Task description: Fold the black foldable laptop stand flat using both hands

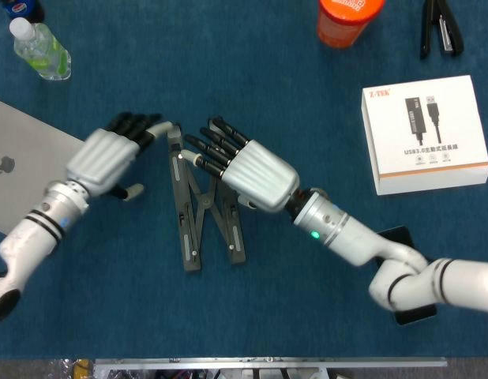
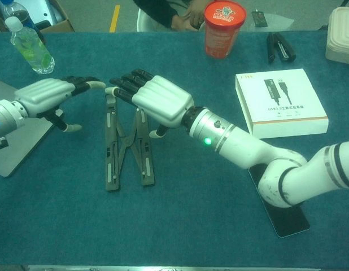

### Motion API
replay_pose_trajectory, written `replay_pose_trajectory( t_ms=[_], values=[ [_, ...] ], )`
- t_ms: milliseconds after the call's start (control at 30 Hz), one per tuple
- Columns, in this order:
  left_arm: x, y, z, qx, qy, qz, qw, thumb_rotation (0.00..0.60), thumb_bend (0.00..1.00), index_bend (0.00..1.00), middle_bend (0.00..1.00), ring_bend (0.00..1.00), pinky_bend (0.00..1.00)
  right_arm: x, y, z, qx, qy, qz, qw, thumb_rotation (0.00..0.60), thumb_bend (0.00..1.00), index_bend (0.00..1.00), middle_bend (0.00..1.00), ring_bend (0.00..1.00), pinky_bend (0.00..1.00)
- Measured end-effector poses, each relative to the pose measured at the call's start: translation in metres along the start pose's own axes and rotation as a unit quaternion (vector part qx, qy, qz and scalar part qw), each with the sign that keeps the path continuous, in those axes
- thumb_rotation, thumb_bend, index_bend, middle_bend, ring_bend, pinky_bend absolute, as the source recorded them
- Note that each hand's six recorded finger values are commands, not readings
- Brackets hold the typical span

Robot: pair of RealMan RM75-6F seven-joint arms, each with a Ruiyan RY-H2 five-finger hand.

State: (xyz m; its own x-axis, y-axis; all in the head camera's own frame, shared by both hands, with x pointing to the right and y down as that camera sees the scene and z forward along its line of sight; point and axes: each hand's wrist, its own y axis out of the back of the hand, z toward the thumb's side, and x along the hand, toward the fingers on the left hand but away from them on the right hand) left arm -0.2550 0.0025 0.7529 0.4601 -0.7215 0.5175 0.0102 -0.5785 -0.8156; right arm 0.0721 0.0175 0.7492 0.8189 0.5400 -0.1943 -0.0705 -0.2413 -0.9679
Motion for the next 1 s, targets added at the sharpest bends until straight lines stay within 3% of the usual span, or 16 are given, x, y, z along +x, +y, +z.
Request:
replay_pose_trajectory(
  t_ms=[300, 467, 800, 1000],
  values=[
    [-0.036, 0.038, -0.029, 0.001, 0.059, 0.057, 0.9966, 0.600, 0.23, 0.00, 0.00, 0.00, 0.01, -0.003, 0.022, -0.019, -0.063, 0.043, 0.080, 0.9939, 0.600, 0.00, 0.00, 0.00, 0.00, 0.06],
    [-0.054, 0.048, -0.041, -0.001, 0.088, 0.085, 0.9924, 0.600, 0.23, 0.00, 0.00, 0.00, 0.01, -0.004, 0.029, -0.015, -0.081, 0.073, 0.109, 0.9881, 0.600, 0.00, 0.00, 0.00, 0.00, 0.06],
    [-0.094, 0.054, -0.065, -0.020, 0.153, 0.116, 0.9812, 0.600, 0.23, 0.00, 0.00, 0.00, 0.01, -0.004, 0.030, -0.011, -0.022, 0.126, 0.162, 0.9784, 0.600, 0.00, 0.00, 0.00, 0.00, 0.06],
    [-0.109, 0.055, -0.073, -0.028, 0.172, 0.126, 0.9766, 0.600, 0.23, 0.00, 0.00, 0.00, 0.01, -0.010, 0.027, -0.006, 0.025, 0.150, 0.183, 0.9712, 0.600, 0.00, 0.00, 0.00, 0.00, 0.06]
  ],
)
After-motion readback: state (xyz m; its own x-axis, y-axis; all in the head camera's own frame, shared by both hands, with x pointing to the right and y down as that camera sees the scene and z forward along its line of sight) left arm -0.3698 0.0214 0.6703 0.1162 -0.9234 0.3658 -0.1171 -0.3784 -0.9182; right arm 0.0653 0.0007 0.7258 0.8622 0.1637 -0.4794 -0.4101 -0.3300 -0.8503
